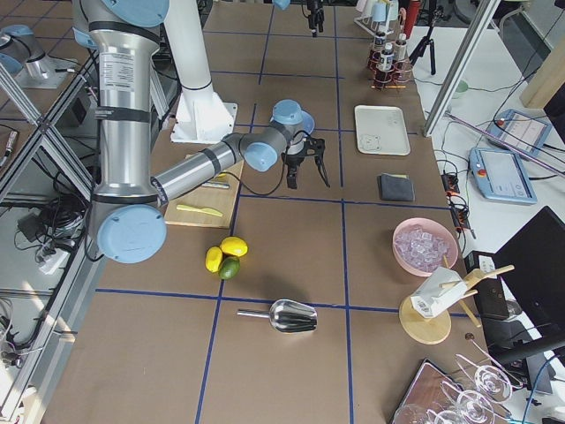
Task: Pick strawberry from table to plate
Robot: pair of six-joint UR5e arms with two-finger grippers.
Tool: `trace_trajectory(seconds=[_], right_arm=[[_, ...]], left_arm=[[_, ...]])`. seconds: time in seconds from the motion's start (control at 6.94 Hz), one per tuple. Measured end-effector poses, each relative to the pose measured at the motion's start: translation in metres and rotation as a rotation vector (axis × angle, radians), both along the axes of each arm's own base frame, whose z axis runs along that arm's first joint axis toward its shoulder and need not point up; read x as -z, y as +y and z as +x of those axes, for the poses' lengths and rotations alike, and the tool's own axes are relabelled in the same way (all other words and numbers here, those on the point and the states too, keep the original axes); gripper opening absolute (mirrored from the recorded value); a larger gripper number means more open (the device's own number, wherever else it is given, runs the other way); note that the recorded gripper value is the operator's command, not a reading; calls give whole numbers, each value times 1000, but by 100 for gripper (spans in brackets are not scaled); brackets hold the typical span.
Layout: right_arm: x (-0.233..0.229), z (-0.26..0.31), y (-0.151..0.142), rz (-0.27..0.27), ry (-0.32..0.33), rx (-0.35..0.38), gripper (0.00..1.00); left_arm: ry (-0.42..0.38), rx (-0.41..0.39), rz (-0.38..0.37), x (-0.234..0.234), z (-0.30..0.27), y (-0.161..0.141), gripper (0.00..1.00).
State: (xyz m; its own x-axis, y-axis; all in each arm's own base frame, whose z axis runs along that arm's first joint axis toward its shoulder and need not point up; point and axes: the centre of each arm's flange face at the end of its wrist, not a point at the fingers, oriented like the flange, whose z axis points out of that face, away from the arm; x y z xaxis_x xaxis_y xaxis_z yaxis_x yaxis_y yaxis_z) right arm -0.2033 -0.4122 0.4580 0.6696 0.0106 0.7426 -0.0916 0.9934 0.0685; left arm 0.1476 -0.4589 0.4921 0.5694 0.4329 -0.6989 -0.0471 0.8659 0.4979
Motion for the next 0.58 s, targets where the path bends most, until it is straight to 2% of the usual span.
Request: trace_trajectory(seconds=[0.29,0.58], right_arm=[[-81,101,-14,62,43,82,100],[-143,184,-9,100,35,111,100]], left_arm=[[-121,-14,90,-58,-69,-3,95],[-201,-28,63,-102,-126,-7,100]])
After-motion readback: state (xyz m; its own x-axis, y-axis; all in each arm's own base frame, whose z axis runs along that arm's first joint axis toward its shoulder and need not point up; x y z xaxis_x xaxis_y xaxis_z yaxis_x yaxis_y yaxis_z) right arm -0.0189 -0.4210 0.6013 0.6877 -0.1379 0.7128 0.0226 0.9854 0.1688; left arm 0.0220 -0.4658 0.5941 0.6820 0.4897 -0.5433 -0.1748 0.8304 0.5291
